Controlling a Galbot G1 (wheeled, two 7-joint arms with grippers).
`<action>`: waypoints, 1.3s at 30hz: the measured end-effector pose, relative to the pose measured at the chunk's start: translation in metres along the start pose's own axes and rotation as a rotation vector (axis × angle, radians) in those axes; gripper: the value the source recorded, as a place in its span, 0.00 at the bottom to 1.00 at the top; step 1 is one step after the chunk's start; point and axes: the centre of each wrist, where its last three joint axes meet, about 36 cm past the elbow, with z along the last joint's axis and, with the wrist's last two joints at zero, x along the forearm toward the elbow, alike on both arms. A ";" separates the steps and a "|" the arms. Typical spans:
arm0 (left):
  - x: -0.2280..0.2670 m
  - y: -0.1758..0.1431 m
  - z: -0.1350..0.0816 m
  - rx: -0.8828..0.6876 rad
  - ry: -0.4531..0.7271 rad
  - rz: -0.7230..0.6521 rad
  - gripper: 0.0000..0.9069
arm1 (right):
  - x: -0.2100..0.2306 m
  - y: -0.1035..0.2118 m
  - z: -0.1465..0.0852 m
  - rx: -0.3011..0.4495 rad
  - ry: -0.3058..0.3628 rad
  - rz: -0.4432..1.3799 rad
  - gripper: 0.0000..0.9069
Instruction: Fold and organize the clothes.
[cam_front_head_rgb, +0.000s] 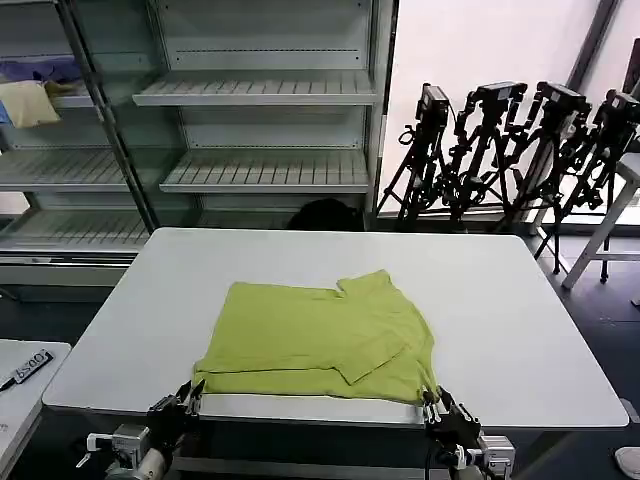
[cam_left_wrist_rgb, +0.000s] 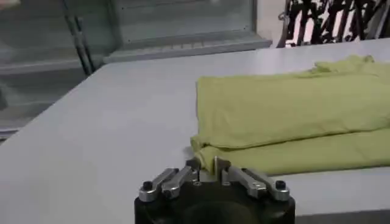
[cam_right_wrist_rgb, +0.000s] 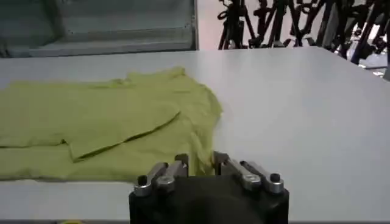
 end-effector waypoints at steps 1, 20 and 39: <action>0.001 0.000 0.000 0.000 -0.005 -0.004 1.00 | 0.000 0.000 -0.001 -0.005 -0.008 0.003 1.00; -0.026 0.007 -0.058 0.032 -0.208 0.067 1.00 | -0.067 0.009 -0.049 -0.007 -0.161 -0.025 1.00; -0.152 0.026 -0.115 -0.090 -0.143 0.178 1.00 | -0.208 0.027 -0.105 0.043 -0.169 -0.062 1.00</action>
